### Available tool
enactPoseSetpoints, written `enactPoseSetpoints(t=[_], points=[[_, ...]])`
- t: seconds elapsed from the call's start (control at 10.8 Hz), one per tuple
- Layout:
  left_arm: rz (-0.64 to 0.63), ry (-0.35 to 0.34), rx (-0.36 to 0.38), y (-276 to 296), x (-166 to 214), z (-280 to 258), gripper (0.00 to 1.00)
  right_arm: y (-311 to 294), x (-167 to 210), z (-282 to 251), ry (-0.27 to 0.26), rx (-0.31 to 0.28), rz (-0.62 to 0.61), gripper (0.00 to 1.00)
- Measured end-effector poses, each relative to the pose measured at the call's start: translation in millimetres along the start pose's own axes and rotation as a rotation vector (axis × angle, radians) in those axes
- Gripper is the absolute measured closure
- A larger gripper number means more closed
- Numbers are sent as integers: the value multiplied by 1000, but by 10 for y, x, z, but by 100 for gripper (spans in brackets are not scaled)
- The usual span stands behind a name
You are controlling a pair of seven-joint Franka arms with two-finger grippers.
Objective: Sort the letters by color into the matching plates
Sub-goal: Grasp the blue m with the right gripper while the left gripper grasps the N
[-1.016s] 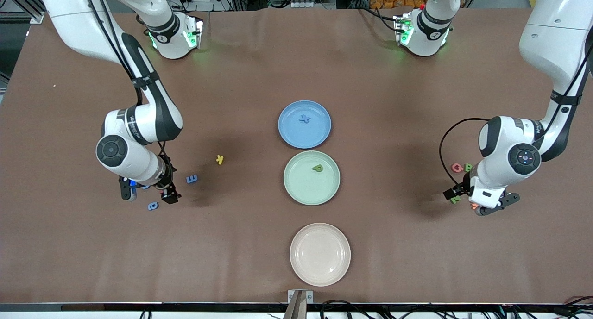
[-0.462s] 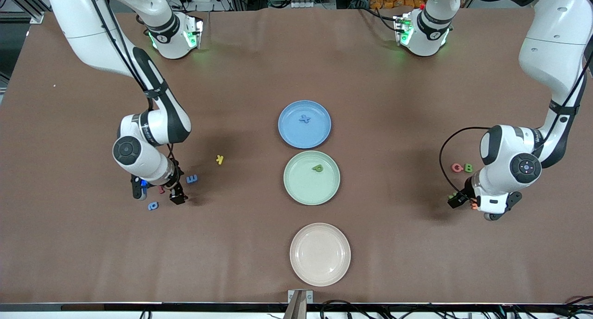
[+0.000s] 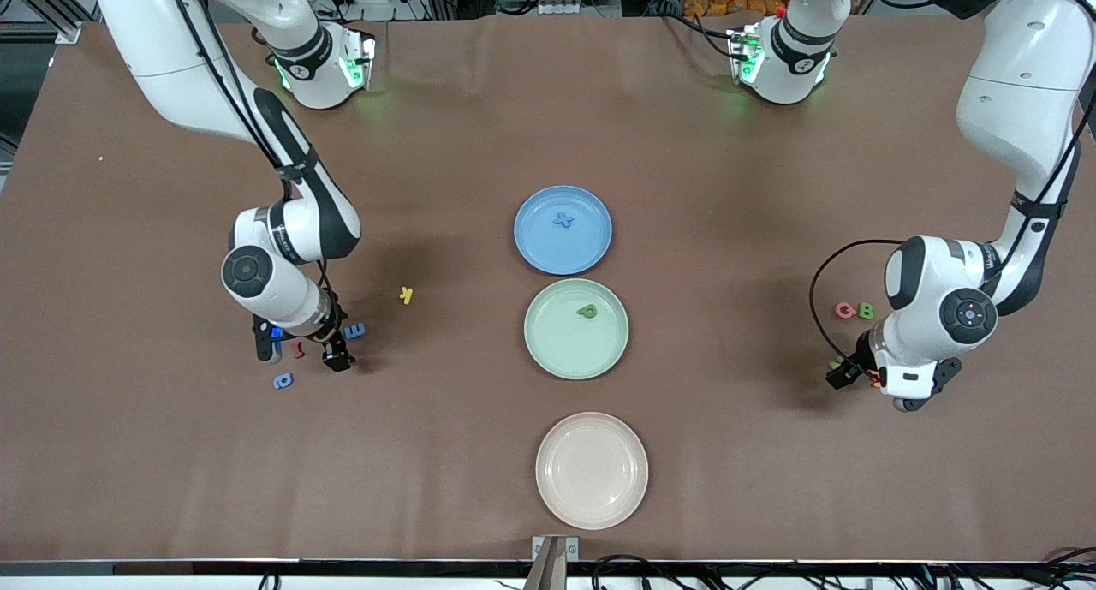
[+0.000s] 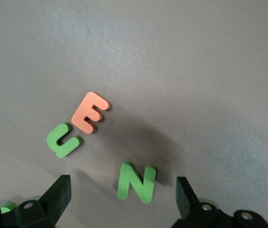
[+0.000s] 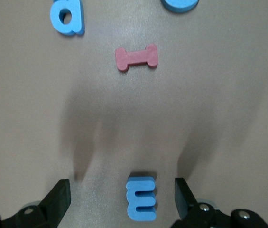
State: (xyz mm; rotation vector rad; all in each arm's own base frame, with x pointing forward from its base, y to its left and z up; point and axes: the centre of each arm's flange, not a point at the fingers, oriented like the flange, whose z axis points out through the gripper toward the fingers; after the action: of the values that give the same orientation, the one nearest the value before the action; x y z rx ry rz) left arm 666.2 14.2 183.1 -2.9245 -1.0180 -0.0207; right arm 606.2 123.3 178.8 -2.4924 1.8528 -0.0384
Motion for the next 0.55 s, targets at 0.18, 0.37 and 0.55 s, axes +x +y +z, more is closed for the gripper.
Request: enactPoseSetpoints(t=[0.18,0.37,0.55], points=[[2,-2,1,16,-17,16,2,37,-52,40,-1,0,-18,11],[3,-4,1,19,-21,25,6,69,-81,58,0,2,-50,39],[3,-4,2,22,-25,30,26,70,-83,42,3,29,-67,58]])
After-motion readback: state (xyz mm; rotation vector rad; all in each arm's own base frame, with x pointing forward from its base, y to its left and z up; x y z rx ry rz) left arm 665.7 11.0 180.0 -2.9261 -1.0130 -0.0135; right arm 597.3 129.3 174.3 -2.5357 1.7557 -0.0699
